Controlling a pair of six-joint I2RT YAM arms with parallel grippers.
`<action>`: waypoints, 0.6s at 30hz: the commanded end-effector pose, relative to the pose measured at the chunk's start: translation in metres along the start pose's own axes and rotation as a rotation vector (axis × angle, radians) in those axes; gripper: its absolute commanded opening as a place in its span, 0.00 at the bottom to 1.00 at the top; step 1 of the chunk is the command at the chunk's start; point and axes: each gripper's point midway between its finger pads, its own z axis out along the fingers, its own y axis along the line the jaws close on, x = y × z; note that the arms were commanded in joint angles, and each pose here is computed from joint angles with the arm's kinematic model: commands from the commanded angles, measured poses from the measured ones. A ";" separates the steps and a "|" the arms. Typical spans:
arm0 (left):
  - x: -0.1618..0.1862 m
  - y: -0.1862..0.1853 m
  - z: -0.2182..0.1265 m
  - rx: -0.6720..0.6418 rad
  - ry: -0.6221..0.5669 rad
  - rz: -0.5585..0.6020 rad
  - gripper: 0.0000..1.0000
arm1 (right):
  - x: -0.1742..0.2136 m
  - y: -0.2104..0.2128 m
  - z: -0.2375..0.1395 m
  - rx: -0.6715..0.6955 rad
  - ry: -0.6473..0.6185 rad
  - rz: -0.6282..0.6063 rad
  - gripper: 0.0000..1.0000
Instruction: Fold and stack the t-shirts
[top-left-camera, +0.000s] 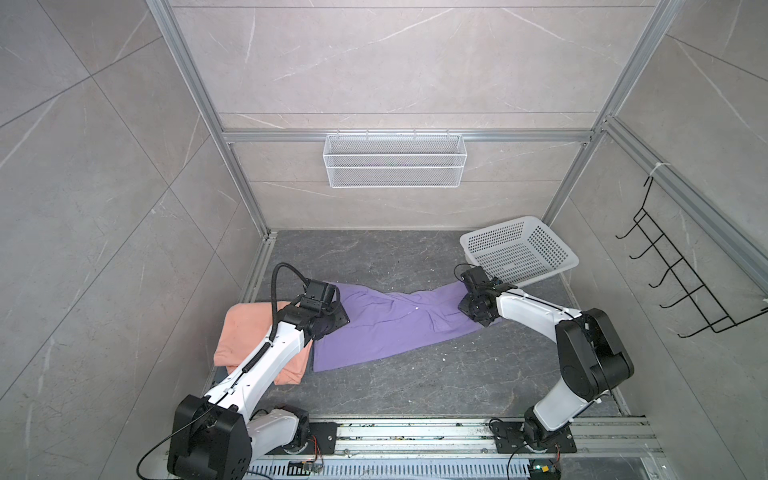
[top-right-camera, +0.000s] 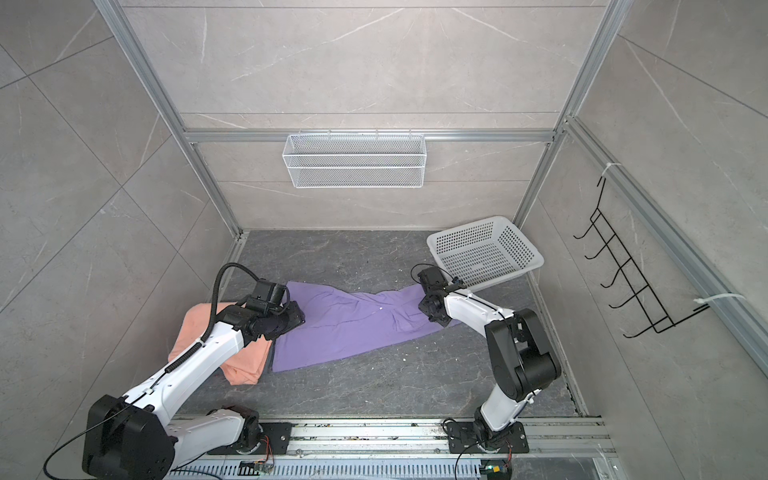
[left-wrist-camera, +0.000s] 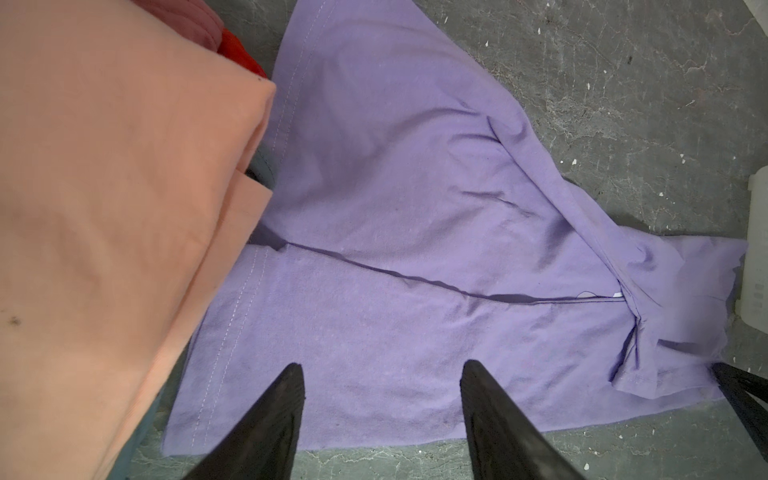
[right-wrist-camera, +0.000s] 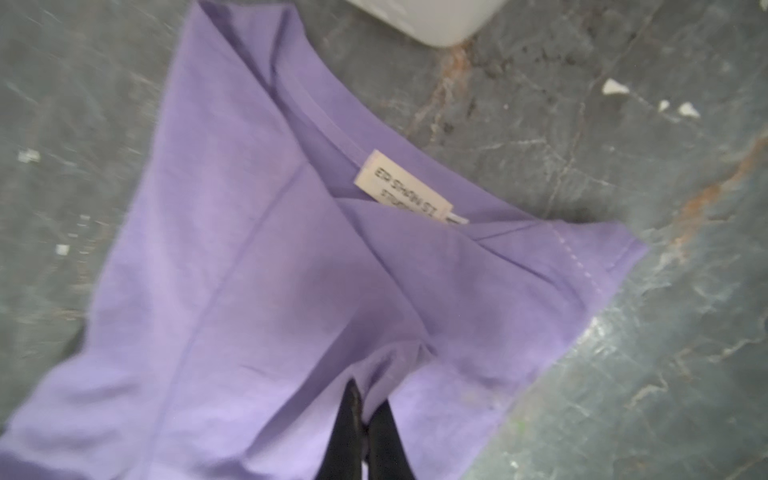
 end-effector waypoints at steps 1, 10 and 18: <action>-0.010 -0.006 -0.005 0.011 -0.034 0.008 0.63 | -0.028 0.030 -0.039 -0.090 -0.065 0.037 0.02; -0.014 -0.010 -0.001 0.013 -0.034 0.020 0.63 | -0.069 0.112 -0.061 -0.304 -0.125 0.050 0.00; -0.009 -0.006 0.002 0.001 -0.023 0.006 0.63 | -0.115 0.194 -0.052 -0.423 -0.246 -0.014 0.00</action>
